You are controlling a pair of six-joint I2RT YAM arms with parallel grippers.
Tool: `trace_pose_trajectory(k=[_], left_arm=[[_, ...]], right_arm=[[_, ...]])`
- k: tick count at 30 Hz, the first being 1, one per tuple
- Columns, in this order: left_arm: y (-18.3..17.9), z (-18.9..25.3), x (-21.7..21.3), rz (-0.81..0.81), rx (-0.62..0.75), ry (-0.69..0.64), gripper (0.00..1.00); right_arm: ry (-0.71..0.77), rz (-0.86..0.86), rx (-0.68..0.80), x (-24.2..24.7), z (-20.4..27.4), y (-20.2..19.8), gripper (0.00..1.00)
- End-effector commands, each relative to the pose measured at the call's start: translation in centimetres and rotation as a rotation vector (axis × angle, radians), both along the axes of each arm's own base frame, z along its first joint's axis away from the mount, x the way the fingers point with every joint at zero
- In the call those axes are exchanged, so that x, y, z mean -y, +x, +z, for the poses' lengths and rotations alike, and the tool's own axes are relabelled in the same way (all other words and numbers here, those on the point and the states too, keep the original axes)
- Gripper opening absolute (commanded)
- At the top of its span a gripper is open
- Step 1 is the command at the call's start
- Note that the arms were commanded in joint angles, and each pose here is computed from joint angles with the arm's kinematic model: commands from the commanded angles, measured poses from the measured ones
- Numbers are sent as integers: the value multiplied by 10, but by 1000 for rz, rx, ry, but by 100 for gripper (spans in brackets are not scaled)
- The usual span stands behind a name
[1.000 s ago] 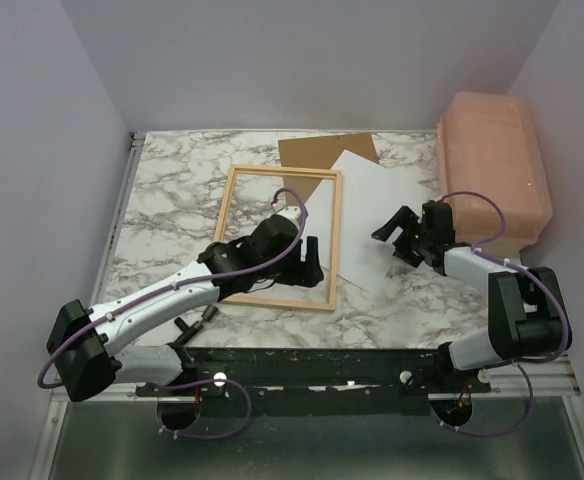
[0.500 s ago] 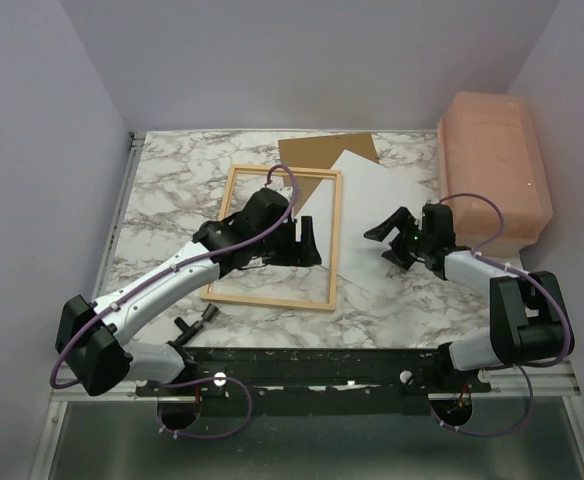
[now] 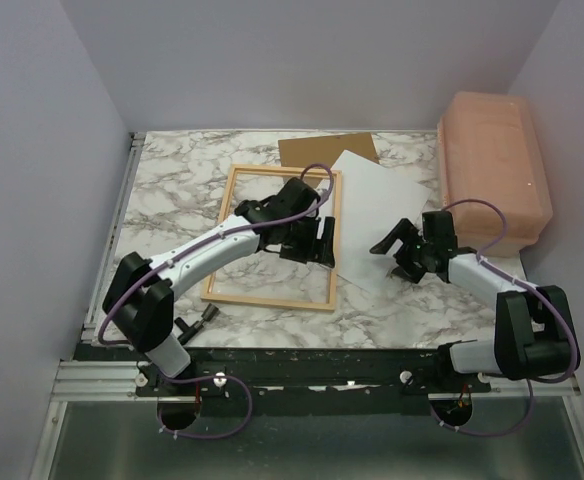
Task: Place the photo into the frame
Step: Move the photo frame to the center of the board.
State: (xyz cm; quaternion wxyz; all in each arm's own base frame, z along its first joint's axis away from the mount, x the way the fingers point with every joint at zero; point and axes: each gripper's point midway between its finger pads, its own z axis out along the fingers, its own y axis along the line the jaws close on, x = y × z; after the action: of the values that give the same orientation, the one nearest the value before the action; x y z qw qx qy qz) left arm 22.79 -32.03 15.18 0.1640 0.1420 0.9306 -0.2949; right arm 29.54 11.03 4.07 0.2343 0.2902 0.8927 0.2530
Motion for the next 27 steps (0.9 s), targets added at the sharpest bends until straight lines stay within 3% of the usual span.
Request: trace_pose_trajectory(k=[1, 8, 12, 27], left_arm=[[25, -14, 15, 20, 37, 88, 72], [40, -57, 31, 42, 12, 256, 63], [38, -65, 41, 29, 19, 256, 55], [39, -100, 60, 8, -19, 291, 45]], right_arm=[[-136, -53, -110, 27, -26, -27, 96], [-118, -15, -105, 20, -21, -17, 96], [-105, 1, -106, 17, -20, -14, 95], [-116, 31, -142, 17, -29, -25, 95]])
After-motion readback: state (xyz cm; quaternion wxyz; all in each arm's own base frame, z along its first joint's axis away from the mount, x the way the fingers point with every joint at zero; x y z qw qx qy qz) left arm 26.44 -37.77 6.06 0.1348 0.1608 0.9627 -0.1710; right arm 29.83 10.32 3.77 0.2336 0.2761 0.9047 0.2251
